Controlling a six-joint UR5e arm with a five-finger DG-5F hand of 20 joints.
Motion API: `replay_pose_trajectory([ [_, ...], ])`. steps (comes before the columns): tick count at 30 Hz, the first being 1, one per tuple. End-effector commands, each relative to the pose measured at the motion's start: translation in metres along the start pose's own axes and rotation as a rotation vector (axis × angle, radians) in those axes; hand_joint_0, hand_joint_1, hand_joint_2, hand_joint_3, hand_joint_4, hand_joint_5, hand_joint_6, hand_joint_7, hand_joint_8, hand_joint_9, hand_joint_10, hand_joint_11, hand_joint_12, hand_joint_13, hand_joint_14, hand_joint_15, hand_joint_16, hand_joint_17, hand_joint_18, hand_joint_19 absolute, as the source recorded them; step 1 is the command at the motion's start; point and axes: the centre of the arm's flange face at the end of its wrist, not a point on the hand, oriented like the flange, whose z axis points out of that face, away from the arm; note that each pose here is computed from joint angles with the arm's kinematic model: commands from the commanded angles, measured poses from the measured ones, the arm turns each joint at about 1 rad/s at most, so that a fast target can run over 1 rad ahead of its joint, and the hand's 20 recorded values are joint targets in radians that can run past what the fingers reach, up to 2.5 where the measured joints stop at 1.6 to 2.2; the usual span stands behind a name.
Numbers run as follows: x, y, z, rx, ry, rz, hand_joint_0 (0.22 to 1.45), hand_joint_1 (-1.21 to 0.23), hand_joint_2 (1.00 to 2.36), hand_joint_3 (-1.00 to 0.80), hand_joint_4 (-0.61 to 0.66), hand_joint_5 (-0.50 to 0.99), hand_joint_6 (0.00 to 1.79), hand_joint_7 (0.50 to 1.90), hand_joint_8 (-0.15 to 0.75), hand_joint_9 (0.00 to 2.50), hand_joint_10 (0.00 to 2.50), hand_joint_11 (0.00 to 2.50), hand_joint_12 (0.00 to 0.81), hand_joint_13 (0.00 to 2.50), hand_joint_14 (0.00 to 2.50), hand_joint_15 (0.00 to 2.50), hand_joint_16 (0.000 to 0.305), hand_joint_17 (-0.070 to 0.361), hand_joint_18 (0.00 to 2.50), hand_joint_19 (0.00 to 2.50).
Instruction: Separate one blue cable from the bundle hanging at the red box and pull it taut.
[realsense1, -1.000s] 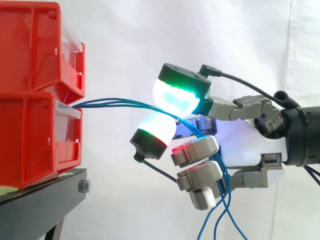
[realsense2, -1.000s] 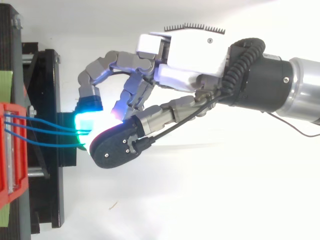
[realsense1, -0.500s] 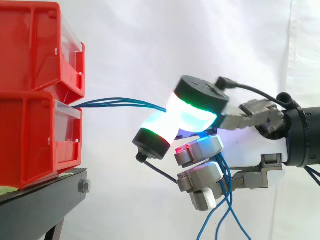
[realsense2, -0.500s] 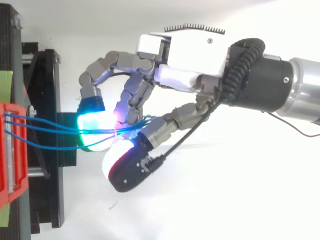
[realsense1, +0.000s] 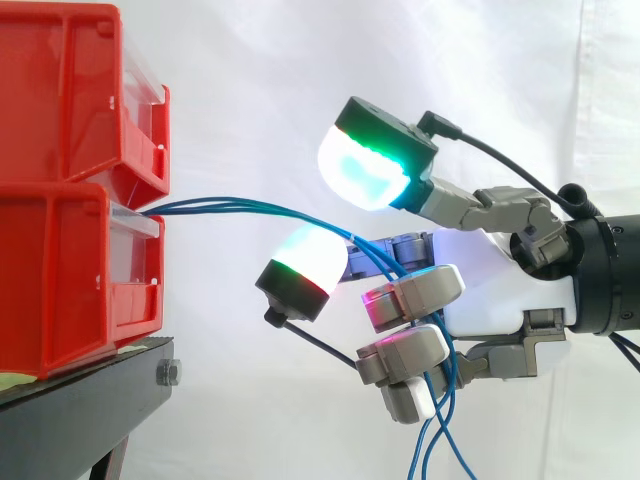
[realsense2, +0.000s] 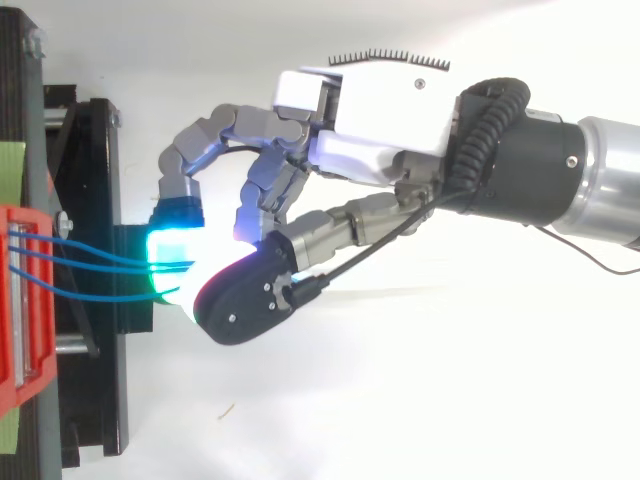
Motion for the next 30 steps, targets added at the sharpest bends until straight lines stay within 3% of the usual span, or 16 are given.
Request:
replay_pose_trajectory([
  [1, 0.0004, 0.0002, 0.0001, -0.001, 0.0, 0.0, 0.48, -0.62, 1.0, -0.5, 0.05, -0.17, 0.92, 1.02, 0.288, 1.17, 0.34, 1.48, 0.382, 1.19, 0.01, 1.47, 0.055, 0.124, 0.99, 0.85],
  [5, 0.0003, -0.0005, -0.0002, 0.0, 0.0, 0.0, 0.61, -0.7, 1.0, -0.5, 0.01, -0.17, 0.91, 1.09, 0.218, 1.21, 0.13, 1.63, 0.328, 1.17, 0.02, 1.48, 0.048, 0.108, 0.94, 0.88],
  [13, 0.0003, -0.0005, -0.0002, 0.0, 0.0, 0.0, 0.66, -0.84, 1.01, -0.32, -0.06, -0.17, 0.91, 1.19, 0.207, 1.21, 0.11, 1.63, 0.329, 1.18, 0.02, 1.47, 0.048, 0.108, 0.96, 0.87],
  [19, 0.0004, -0.0006, -0.0003, 0.002, 0.002, 0.0, 0.74, -0.92, 1.0, -0.5, -0.06, -0.17, 0.93, 1.14, 0.223, 1.17, 0.1, 1.62, 0.326, 1.16, 0.02, 1.45, 0.048, 0.107, 0.96, 0.84],
  [25, 0.0004, -0.0005, -0.0002, 0.0, 0.002, 0.0, 0.61, -0.91, 1.0, -0.5, 0.0, -0.16, 0.92, 1.09, 0.227, 1.17, 0.08, 1.64, 0.328, 1.16, 0.02, 1.46, 0.047, 0.106, 0.95, 0.85],
  [30, 0.0004, -0.0005, -0.0002, 0.0, 0.002, 0.0, 0.49, -0.87, 1.0, -0.5, 0.02, -0.15, 0.92, 1.07, 0.273, 1.17, 0.22, 1.53, 0.372, 1.19, 0.02, 1.45, 0.053, 0.118, 0.99, 0.84],
])
